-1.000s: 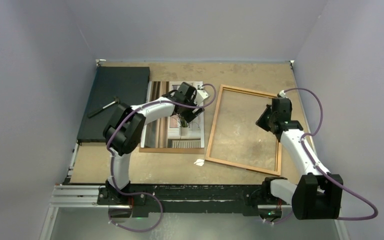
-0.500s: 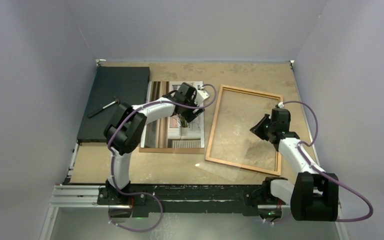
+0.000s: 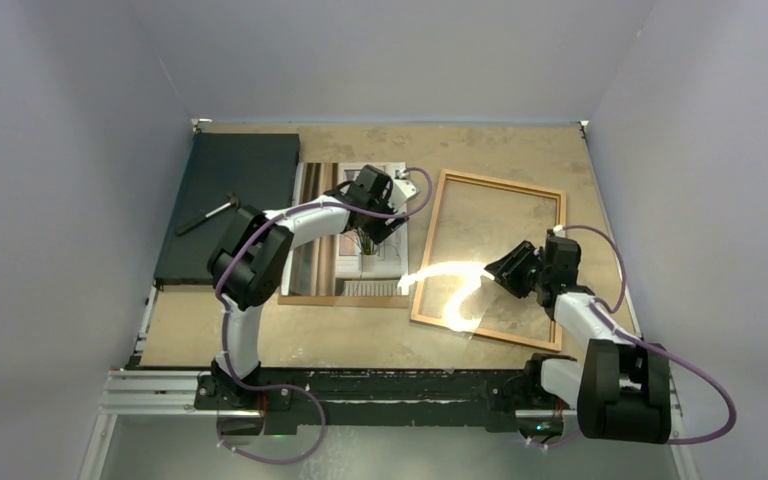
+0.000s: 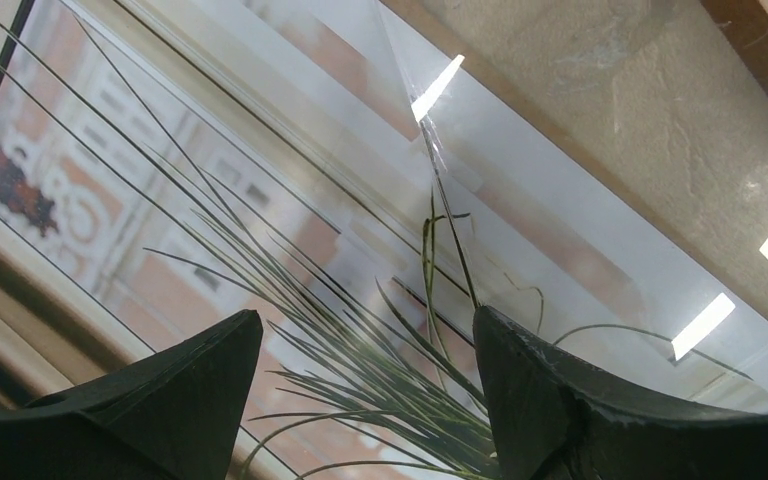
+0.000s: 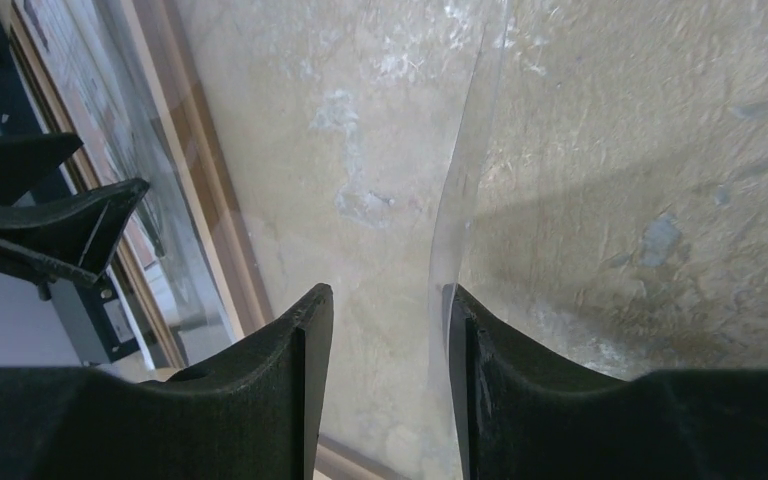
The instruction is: Put the photo into the frame
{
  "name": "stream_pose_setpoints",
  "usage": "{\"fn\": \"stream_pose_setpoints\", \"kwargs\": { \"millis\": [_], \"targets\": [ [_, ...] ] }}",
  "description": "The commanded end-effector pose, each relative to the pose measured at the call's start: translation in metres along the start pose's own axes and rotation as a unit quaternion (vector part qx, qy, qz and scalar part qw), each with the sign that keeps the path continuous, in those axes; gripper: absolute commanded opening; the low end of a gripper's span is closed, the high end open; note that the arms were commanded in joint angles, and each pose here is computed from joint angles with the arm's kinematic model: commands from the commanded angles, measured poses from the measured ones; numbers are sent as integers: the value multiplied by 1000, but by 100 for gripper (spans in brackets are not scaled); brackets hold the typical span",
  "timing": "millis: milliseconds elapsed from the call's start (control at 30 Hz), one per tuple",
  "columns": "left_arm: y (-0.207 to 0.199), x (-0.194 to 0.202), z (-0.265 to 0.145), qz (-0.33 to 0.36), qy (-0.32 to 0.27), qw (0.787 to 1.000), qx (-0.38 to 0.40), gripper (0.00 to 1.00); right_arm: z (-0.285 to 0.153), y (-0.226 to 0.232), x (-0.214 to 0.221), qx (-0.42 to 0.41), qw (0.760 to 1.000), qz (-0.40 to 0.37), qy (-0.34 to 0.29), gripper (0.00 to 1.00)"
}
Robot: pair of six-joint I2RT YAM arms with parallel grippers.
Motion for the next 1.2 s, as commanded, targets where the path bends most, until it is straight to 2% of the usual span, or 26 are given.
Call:
{"fn": "stream_pose_setpoints", "kwargs": {
  "millis": [0,400,533,633,767,833,967,1167],
  "targets": [
    [-13,17,8,2,30,999,29,77,-4,15,3,-81,996,8,26,47],
    [-16,19,9,3,34,999,36,75,-12,19,15,-162,986,37,20,46],
    [-17,19,8,0,34,999,40,75,-14,20,16,-176,983,53,7,39],
    [-16,14,5,-1,32,999,43,75,-18,30,3,-147,988,35,-9,25],
    [-5,-5,-10,-9,14,999,37,81,-41,64,-33,-125,989,-14,-81,2],
    [5,-17,-20,-18,-1,999,39,84,-47,76,-49,-100,989,-47,-96,0],
    [23,-38,-34,-43,-20,997,54,91,-43,88,-73,-33,994,-91,-52,0],
    [27,-49,-36,-42,-30,997,63,94,-43,99,-103,38,985,-162,-34,0]
  ]
}}
Point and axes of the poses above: each gripper's point midway between its finger pads, its own z axis out along the fingers, its own y axis along the line the jaws close on, x = y × z, the point moved 10 cm from there along -z, back along the fingers
